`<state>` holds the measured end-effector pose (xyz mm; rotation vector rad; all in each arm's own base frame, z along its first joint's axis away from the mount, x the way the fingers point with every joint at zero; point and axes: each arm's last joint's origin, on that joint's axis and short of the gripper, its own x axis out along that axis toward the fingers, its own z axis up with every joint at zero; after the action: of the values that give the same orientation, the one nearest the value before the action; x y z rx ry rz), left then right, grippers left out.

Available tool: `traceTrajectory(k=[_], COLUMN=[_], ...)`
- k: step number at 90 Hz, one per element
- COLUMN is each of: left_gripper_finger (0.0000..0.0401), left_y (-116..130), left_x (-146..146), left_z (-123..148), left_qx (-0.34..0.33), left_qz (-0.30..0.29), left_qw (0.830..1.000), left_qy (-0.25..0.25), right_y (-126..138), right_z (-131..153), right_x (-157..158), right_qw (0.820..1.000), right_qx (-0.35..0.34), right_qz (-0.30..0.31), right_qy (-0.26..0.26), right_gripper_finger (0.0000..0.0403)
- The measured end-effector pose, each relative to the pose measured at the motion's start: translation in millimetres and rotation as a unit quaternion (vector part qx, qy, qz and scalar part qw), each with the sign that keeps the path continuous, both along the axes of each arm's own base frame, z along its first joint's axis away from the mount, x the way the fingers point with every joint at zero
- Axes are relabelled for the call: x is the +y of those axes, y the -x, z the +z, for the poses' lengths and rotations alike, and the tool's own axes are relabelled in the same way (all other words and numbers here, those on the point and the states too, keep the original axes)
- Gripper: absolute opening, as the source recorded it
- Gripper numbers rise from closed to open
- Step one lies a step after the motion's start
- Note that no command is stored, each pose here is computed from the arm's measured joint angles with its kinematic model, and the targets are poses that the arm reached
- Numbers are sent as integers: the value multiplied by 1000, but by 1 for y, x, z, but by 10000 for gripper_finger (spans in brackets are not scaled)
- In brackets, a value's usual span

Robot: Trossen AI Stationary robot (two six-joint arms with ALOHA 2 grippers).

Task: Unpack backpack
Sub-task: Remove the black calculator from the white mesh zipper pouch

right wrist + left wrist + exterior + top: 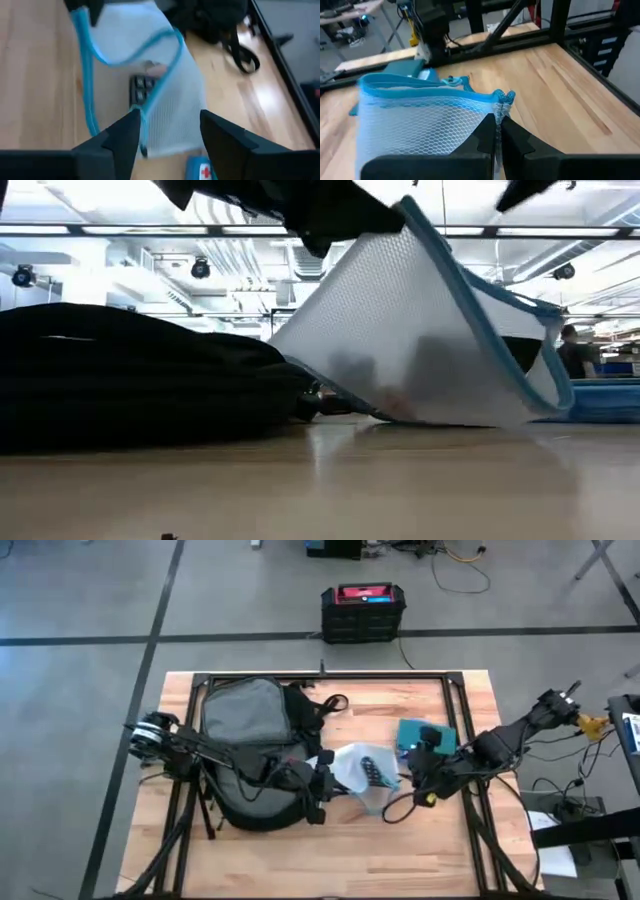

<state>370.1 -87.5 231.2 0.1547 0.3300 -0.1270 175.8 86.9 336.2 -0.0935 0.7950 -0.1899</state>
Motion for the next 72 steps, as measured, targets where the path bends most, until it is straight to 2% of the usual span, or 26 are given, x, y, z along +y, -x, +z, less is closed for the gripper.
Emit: traceTrajectory(k=[13,27,42,59,72], left_gripper_finger=[0,0,0,0,0], left_y=[0,0,0,2,5], left_x=[1,1,1,1,0], left_z=[0,0,0,3,7], left_qx=[-2,-3,-3,0,2], left_qz=[16,18,18,18,15], left_qw=[1000,1000,1000,1000,1000], left_qy=[-6,-7,-6,-7,-7], right_y=[-21,-47,-69,-79,-77], right_z=[-10,-43,-76,-106,-118], right_x=[17,37,53,59,55], right_qw=[998,996,992,985,977], right_qx=[-17,26,70,124,139], right_qz=[52,71,70,58,17], right_qy=[25,55,78,102,162], right_gripper_finger=[191,192,200,211,216])
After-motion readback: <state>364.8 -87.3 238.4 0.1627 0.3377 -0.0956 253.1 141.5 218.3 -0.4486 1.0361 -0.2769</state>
